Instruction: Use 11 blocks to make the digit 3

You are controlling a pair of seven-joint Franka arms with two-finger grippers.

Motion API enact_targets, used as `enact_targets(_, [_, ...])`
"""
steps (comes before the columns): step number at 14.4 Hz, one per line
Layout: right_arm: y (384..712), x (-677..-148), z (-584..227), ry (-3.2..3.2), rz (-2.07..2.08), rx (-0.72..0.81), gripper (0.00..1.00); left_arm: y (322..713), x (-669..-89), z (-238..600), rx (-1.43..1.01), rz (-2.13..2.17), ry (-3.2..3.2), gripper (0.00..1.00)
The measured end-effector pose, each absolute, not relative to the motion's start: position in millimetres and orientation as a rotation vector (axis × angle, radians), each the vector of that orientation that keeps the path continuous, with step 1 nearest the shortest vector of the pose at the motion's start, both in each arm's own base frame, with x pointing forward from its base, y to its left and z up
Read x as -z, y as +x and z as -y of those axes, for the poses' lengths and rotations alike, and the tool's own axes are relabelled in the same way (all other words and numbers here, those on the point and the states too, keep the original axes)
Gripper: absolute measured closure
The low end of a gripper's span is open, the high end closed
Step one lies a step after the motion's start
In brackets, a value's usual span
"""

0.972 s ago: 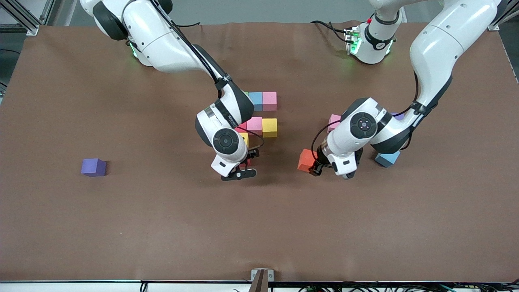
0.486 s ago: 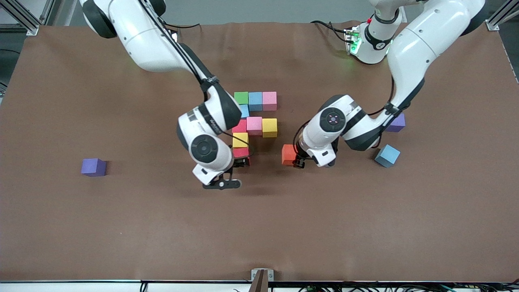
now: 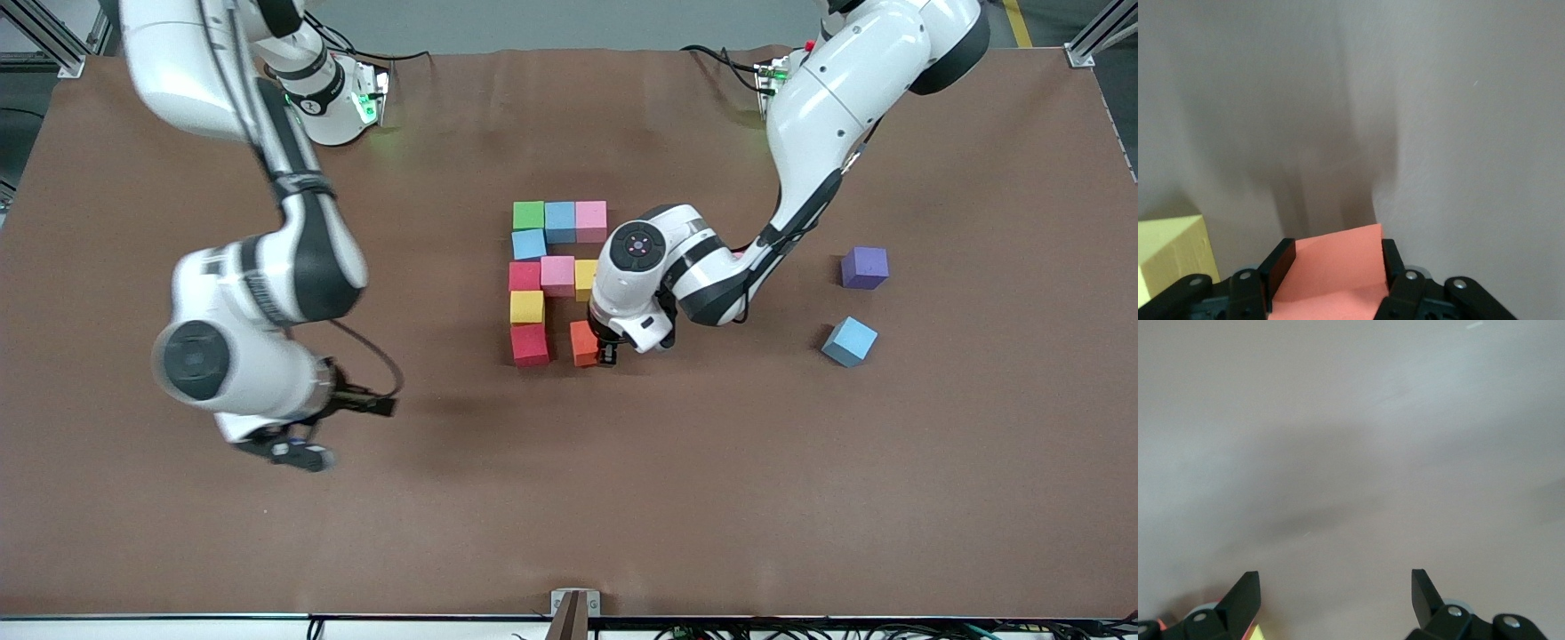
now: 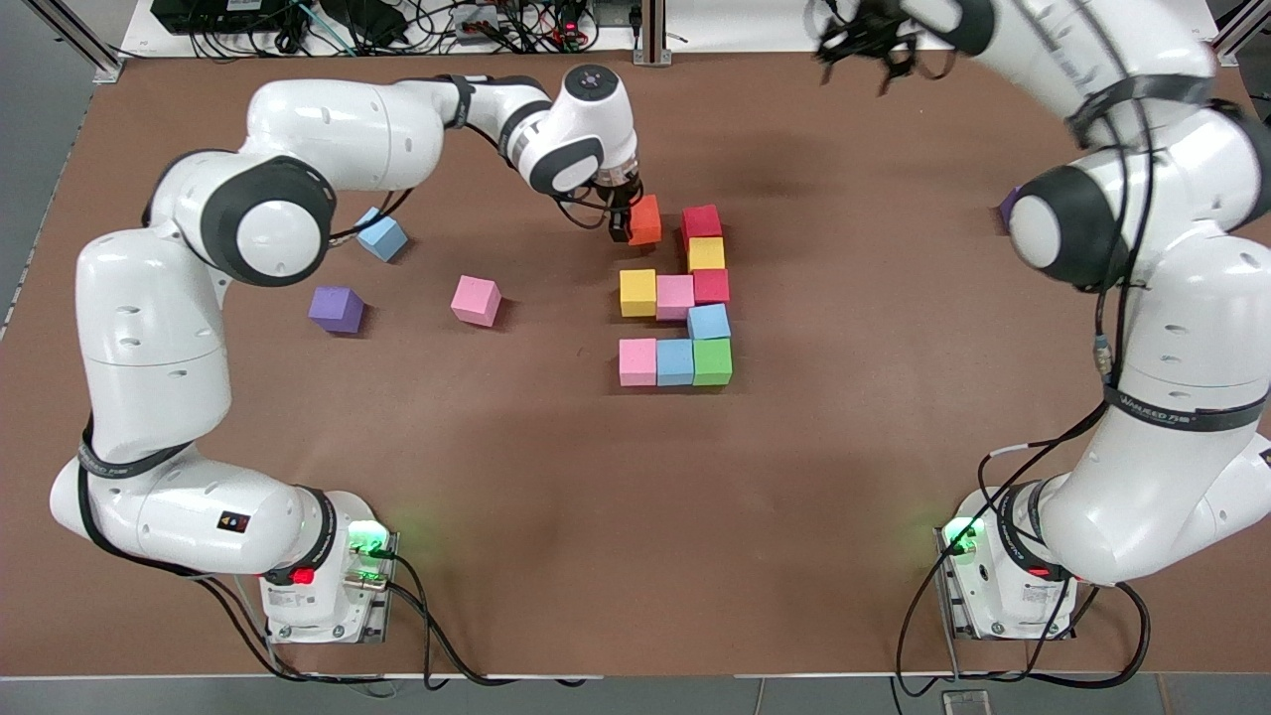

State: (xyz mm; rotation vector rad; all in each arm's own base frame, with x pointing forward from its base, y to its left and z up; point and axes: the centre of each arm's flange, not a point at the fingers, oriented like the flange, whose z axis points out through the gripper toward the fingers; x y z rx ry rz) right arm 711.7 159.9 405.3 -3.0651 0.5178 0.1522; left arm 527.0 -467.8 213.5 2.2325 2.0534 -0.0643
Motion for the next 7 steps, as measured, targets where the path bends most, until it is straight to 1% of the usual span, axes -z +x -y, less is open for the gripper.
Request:
enact_targets(2, [718, -435, -96, -3.043, -0.581, -0.103, 0.00, 524, -209, 473, 0.074, -2.050, 2.238, 0.42])
enact_targets(4, [715, -472, -48, -3.057, -0.528, -0.035, 0.00, 522, -205, 478, 0.081, -2.046, 2.244, 0.42])
enact_targets(7, [702, -512, -8, -3.052, -0.524, 0.005, 0.00, 520, -205, 487, 0.085, -2.033, 2.246, 0.42])
